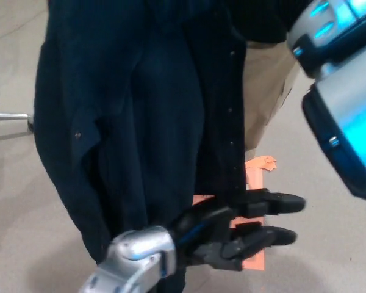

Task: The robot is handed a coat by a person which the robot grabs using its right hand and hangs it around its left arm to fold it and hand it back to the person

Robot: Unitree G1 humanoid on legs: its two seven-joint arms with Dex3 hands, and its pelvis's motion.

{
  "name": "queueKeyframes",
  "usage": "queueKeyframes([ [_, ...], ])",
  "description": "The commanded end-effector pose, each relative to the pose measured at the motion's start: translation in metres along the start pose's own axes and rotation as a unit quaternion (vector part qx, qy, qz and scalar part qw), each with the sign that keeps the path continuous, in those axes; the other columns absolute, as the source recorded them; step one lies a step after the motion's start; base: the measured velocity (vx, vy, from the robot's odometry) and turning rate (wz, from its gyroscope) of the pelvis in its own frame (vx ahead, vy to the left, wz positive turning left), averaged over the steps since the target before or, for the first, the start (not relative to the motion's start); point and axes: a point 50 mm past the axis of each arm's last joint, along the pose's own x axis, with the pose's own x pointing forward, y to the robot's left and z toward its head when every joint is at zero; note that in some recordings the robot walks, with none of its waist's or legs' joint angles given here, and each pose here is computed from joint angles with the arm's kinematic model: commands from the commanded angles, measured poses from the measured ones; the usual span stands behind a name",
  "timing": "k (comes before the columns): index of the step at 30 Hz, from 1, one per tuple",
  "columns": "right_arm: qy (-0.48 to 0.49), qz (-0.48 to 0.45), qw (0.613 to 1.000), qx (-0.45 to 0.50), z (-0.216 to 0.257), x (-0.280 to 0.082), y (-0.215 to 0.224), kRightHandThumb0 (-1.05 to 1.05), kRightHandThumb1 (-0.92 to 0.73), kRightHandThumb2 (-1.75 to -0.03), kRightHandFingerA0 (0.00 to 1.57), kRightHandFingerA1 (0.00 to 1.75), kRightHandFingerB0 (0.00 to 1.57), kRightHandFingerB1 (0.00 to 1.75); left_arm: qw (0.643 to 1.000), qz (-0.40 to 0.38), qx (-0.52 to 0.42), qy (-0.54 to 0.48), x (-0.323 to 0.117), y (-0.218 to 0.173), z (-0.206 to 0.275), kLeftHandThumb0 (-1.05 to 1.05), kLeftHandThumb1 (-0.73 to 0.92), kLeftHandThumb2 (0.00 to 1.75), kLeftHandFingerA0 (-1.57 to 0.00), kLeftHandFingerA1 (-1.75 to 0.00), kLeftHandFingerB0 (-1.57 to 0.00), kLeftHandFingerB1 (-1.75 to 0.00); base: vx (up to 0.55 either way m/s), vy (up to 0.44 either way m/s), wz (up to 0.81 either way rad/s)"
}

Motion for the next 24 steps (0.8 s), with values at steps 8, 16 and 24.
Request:
queueKeyframes([
  [8,-0.119,-0.012,0.989,0.089,0.062,0.012,-0.031,-0.38,-0.86,-0.65,0.87,0.91,0.80,0.65,0.967,0.231,0.102,-0.022,0.029,0.068,0.044,-0.37,0.46,1.06,0.00,-0.49,0.00,-0.47,0.00,0.000,0.00],
  [16,-0.171,-0.004,0.973,0.153,0.084,0.011,-0.045,-0.36,-0.80,-0.63,0.84,0.72,0.78,0.56,0.949,0.296,0.107,0.004,0.033,0.098,0.071,-0.81,0.71,1.05,-0.05,-0.32,-0.08,-0.31,0.00,0.000,0.00],
  [24,-0.225,-0.047,0.965,0.124,0.096,0.002,-0.059,-0.35,-0.86,-0.65,1.08,0.93,1.00,0.70,0.927,0.345,0.145,-0.018,0.022,0.120,0.099,-0.78,0.90,0.68,-0.18,-0.29,-0.26,-0.29,0.00,0.000,0.00],
])
